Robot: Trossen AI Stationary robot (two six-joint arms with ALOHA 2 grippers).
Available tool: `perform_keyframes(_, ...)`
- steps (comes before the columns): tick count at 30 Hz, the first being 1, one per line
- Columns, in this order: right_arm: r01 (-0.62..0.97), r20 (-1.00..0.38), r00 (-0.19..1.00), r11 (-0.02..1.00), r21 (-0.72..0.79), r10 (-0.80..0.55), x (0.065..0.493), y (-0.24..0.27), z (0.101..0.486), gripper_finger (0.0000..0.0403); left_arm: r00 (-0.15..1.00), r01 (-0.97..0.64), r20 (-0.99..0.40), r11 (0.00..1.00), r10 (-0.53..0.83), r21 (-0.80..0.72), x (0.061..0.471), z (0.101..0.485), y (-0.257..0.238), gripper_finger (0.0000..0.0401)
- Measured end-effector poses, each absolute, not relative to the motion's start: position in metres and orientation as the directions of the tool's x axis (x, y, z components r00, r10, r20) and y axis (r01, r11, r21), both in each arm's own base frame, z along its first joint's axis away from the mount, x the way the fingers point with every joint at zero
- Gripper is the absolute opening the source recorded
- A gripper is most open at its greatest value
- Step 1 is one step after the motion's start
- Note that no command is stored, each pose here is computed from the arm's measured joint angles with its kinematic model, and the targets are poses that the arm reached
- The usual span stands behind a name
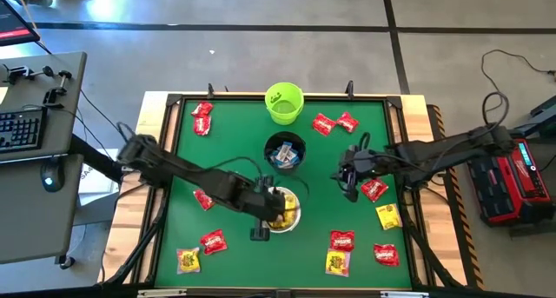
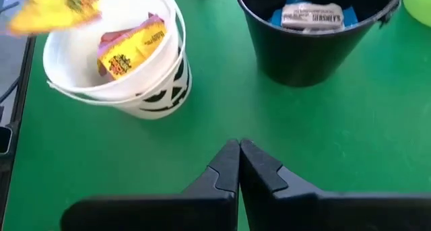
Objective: Sort candy by brand, put in halloween buckets
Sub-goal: Put the yellow candy into the white bucket
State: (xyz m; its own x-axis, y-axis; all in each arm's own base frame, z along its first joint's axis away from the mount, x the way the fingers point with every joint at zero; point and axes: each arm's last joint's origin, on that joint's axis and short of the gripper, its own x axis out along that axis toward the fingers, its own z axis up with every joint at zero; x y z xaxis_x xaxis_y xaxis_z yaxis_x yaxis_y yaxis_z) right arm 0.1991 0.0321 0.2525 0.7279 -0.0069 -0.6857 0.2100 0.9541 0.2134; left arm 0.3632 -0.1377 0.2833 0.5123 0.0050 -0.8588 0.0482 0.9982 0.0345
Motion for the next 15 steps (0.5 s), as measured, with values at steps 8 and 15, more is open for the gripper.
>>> perform_keyframes(8,0.181,-0.686,0.727,0.958,0.22,0.02,0.192,0.04,0.253,0.0,0.419,0.059,-0.908,0.997,0.026,0.056,0.377,0.263,-0.144,0.0)
perform_keyframes(15,0.149,-0.69,0.723,0.964,0.222,0.047,0.19,0.048,0.252,0.0,0.366,0.038,-0.93,0.999,0.008,0.024,0.379,0.25,-0.146,0.0)
